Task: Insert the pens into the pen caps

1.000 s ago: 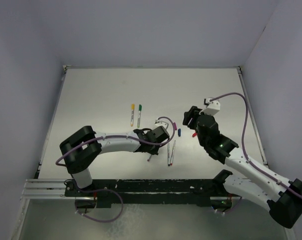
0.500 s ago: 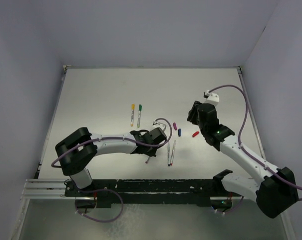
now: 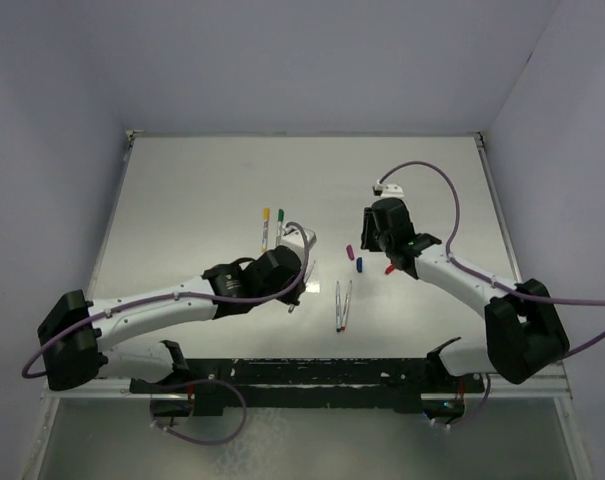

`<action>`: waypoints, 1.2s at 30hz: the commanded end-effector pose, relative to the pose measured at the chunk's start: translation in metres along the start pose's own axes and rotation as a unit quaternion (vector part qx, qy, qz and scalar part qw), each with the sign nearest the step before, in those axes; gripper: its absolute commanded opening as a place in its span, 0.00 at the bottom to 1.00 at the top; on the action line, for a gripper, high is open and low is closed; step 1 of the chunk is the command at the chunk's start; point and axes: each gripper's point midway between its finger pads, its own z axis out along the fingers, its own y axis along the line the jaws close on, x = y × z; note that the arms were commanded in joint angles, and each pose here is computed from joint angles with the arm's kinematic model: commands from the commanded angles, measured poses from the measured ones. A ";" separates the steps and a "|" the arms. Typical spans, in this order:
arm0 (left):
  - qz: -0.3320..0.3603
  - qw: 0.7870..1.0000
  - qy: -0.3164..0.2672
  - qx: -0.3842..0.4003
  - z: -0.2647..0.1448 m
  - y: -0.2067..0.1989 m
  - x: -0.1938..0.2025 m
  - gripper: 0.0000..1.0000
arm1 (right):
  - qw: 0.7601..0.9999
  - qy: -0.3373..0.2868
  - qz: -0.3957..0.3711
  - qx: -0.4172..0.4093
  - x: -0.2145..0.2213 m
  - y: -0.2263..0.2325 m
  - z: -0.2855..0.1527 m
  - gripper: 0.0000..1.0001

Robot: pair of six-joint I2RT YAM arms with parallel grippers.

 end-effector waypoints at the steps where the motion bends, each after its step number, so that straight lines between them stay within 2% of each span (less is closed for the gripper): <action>1: 0.009 0.998 -0.057 0.023 -0.012 -0.002 -0.016 0.00 | 0.999 -0.007 -0.027 -0.038 -0.021 0.021 0.008 0.35; 18: -0.009 0.988 -0.112 0.105 -0.012 -0.021 -0.018 0.00 | 0.994 0.067 -0.053 -0.066 0.017 0.041 0.043 0.35; 36: -0.013 0.988 -0.107 0.112 -0.010 -0.024 -0.014 0.00 | 0.992 0.104 -0.063 -0.037 0.040 0.042 0.060 0.32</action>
